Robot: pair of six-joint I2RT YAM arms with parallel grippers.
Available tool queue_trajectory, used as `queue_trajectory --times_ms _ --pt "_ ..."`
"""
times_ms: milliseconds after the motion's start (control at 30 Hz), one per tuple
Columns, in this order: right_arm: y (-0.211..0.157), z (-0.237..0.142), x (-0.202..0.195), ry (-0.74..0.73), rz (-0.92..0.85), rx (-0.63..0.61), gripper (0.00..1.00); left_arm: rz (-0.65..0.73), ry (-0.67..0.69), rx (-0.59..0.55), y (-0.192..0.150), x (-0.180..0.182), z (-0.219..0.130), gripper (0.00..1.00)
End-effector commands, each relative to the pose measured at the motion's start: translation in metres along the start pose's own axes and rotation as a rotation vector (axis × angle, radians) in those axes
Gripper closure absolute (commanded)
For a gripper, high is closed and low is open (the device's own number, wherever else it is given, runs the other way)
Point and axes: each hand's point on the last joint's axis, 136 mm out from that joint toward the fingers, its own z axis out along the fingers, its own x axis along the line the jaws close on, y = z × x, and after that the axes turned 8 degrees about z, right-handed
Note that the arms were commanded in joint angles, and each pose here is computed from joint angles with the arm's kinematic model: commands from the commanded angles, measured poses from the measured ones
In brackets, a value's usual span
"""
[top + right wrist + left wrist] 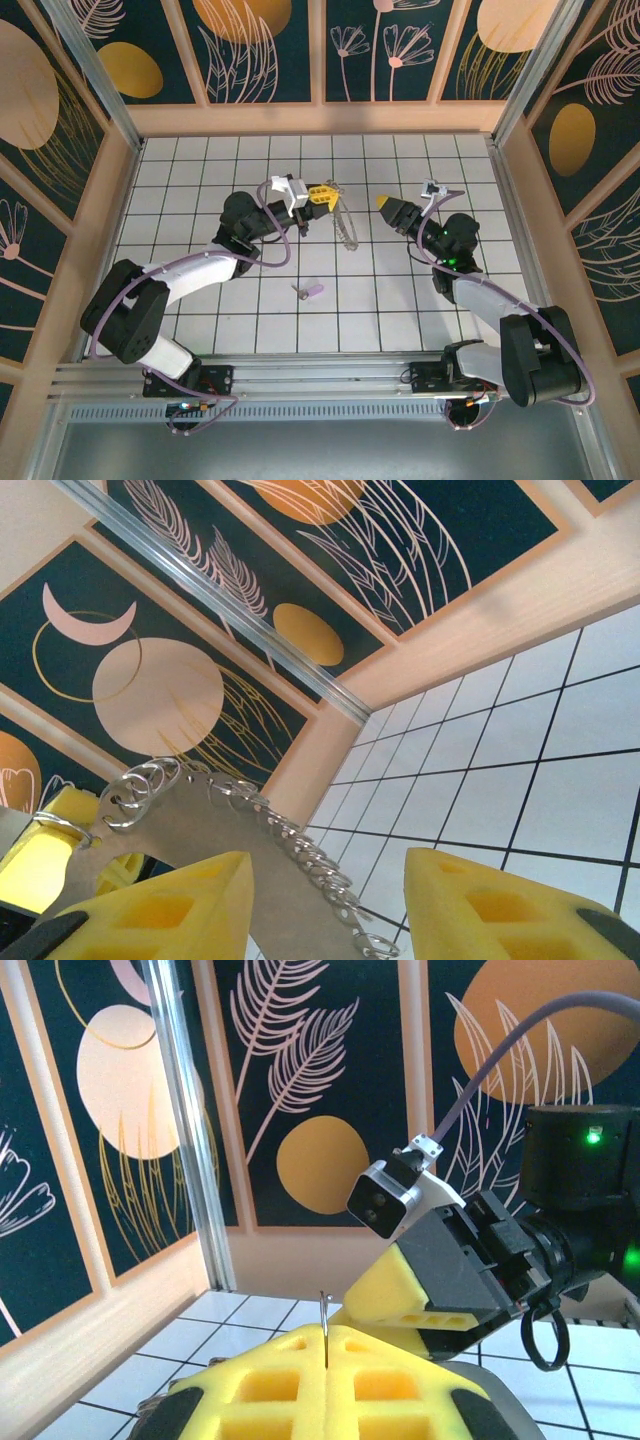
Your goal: Put the keys on the keyring
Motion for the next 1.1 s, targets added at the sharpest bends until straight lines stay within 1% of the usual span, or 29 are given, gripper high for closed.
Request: queue_trajectory --times_ms 0,267,500,633,867,1067 --pt "0.003 -0.003 0.003 0.005 -0.021 -0.014 0.56 0.141 0.017 -0.095 0.034 -0.002 -0.004 1.0" --pt "0.0 -0.004 0.001 0.0 -0.012 -0.007 0.56 0.175 0.067 -0.099 0.035 0.004 -0.007 1.0" --pt "-0.018 -0.006 -0.012 -0.038 0.018 0.034 0.56 0.203 0.212 -0.111 0.038 0.025 -0.014 1.0" --pt "-0.044 -0.005 -0.026 -0.096 0.022 0.11 0.56 0.189 0.294 -0.1 0.037 0.04 -0.016 1.0" --pt "-0.105 -0.004 -0.046 -0.187 0.005 0.253 0.56 0.191 0.499 -0.122 0.04 0.072 -0.03 1.0" --pt "-0.149 0.001 -0.054 -0.229 -0.022 0.374 0.57 0.203 0.601 -0.101 0.041 0.09 -0.037 1.0"
